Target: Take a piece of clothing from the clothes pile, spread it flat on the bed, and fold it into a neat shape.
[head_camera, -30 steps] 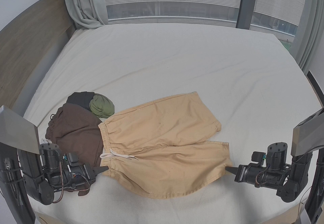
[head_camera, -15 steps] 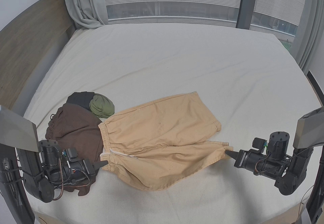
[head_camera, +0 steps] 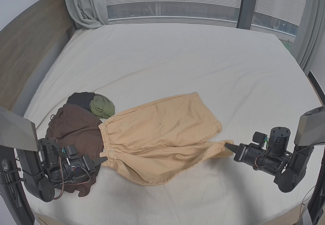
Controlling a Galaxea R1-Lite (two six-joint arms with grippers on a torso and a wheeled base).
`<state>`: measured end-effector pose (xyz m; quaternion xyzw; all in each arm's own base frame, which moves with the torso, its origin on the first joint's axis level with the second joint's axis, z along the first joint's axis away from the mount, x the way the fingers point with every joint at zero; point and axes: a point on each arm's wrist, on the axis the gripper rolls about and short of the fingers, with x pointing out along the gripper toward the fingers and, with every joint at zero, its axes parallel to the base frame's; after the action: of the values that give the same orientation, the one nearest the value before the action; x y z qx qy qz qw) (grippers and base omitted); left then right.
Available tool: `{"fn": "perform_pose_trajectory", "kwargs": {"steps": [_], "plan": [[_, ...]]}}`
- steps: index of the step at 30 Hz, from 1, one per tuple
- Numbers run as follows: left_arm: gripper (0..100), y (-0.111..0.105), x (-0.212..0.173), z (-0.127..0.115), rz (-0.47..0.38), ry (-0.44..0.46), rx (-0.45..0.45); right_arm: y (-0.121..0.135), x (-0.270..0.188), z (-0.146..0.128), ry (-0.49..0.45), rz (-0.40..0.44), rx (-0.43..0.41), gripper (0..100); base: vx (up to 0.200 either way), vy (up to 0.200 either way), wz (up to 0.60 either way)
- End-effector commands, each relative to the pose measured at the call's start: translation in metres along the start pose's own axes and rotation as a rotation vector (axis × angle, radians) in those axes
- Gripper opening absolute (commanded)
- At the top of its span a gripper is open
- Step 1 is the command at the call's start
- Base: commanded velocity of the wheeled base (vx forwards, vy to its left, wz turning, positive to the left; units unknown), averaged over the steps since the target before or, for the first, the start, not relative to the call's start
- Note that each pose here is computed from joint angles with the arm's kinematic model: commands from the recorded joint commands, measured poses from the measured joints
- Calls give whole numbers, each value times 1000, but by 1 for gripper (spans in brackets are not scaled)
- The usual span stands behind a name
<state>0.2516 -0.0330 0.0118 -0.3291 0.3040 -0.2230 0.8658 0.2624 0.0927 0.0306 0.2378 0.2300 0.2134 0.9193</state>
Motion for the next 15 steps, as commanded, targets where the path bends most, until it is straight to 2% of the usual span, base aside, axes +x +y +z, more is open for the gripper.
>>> {"fn": "perform_pose_trajectory", "kwargs": {"steps": [1, 7, 15], "plan": [[0, -2, 2, 5, -9, -24, -14, 2, 5, 6, -29, 16, -7, 0, 0, 0, 0], [0, -2, 4, 10, -4, -50, -29, 2, 18, 20, -62, 21, -11, 0, 0, 0, 0], [0, -4, 9, 20, -3, -104, -54, 10, 35, 53, -88, 39, -12, 0, 0, 0, 0]]}}
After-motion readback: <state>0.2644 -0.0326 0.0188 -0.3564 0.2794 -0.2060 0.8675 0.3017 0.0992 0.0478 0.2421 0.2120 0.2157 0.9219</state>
